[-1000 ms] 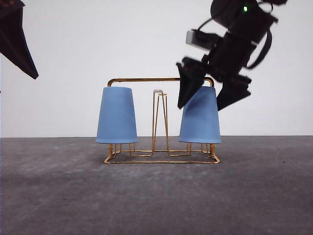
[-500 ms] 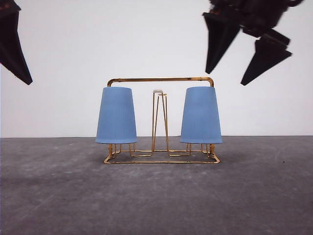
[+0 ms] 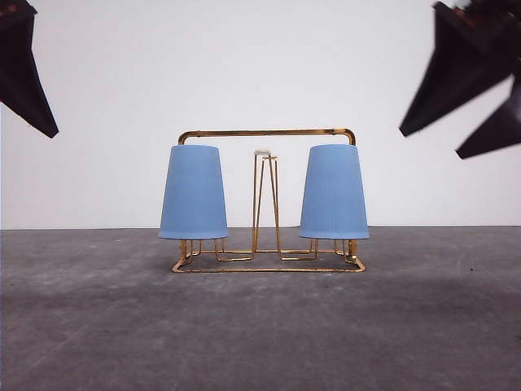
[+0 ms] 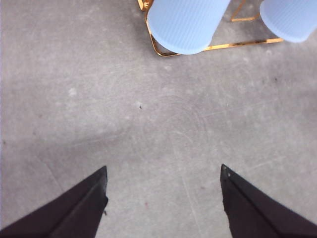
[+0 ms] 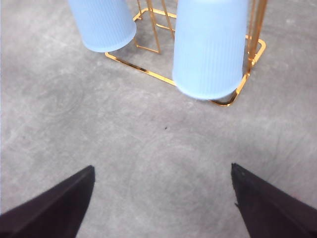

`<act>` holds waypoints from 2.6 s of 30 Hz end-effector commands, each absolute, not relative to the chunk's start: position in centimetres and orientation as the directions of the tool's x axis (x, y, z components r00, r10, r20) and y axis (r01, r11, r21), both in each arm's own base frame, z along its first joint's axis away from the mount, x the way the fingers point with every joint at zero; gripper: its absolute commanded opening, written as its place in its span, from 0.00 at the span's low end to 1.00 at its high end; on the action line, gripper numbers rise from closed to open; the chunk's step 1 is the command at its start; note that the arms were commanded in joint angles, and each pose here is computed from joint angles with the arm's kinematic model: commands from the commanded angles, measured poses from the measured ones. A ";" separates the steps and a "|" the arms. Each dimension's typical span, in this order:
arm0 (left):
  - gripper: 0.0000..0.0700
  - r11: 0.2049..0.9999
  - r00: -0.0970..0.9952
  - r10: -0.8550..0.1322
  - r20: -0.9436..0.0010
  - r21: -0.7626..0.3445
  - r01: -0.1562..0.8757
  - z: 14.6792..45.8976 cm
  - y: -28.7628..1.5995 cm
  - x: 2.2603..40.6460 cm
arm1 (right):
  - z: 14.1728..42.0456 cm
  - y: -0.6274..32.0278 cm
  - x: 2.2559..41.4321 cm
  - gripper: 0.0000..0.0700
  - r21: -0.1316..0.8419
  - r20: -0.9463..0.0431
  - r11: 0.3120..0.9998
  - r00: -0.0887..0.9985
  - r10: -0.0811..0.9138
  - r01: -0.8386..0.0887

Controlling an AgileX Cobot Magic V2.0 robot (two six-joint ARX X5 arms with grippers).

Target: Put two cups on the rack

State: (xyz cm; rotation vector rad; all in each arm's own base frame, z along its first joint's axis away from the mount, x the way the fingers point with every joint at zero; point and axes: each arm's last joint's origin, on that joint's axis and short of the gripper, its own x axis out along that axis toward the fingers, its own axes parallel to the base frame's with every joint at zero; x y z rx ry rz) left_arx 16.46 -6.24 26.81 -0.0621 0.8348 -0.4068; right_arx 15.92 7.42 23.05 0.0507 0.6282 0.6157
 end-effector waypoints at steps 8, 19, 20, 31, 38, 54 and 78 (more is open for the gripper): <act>0.00 0.908 0.569 -0.382 -0.729 -0.181 0.379 26.9 -6.3 16.3 | 21.8 7.4 15.5 0.21 0.266 -0.562 0.817 0.606 0.562 -0.511; 0.00 0.878 0.598 -0.402 -0.693 -0.108 0.465 27.3 -6.4 16.5 | 22.0 7.4 15.6 0.06 0.257 -0.549 0.817 0.618 0.563 -0.516; 0.00 0.878 0.598 -0.403 -0.693 -0.108 0.466 27.3 -6.4 16.5 | 22.0 7.4 15.6 0.06 0.257 -0.549 0.817 0.618 0.563 -0.516; 0.00 0.878 0.637 -0.406 -0.655 -0.088 0.470 27.4 -5.9 15.8 | 22.0 7.4 15.6 0.06 0.257 -0.548 0.817 0.618 0.564 -0.517; 0.00 0.923 0.849 -0.370 -0.377 -0.046 0.382 22.7 -3.3 12.3 | 22.0 7.4 15.6 0.06 0.257 -0.548 0.817 0.619 0.564 -0.517; 0.00 0.998 0.981 -0.058 -0.184 0.011 0.061 15.3 -0.7 9.4 | 22.0 7.4 15.6 0.06 0.257 -0.548 0.817 0.619 0.564 -0.517; 0.00 0.998 0.982 -0.058 -0.178 0.011 0.061 15.0 -0.7 9.5 | 22.1 7.4 15.6 0.06 0.232 -0.540 0.815 0.626 0.562 -0.531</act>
